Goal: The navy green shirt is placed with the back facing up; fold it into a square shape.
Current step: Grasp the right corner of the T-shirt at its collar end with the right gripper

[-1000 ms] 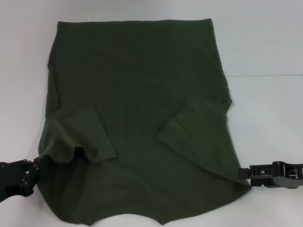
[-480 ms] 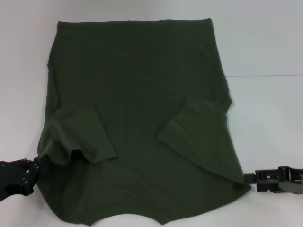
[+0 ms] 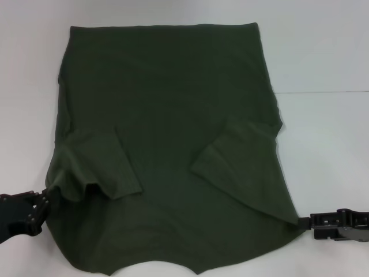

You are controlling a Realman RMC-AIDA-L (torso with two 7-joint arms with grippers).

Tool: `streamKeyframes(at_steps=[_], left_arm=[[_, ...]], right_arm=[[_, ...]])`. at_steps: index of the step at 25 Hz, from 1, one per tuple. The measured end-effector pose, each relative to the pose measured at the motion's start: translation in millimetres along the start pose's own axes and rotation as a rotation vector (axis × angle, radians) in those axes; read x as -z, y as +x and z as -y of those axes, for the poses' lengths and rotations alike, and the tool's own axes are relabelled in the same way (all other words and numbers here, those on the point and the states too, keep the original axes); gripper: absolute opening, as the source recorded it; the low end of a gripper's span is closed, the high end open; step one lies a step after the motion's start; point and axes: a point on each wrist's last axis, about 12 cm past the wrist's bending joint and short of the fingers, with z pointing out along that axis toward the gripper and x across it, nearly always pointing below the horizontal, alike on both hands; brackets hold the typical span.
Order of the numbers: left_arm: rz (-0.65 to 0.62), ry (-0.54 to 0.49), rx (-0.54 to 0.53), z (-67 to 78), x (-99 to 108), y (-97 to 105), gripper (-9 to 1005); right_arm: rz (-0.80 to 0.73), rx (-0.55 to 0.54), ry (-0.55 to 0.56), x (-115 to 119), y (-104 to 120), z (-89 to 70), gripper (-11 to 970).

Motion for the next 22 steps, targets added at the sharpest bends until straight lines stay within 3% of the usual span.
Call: streamKeyframes(at_steps=[22], left_arm=[[0.001,-0.008,-0.001,-1.3,-0.7,-0.8,18]], right_arm=[[-0.011,0.04,-0.033,-20.8,-9.3,-18.0,714]])
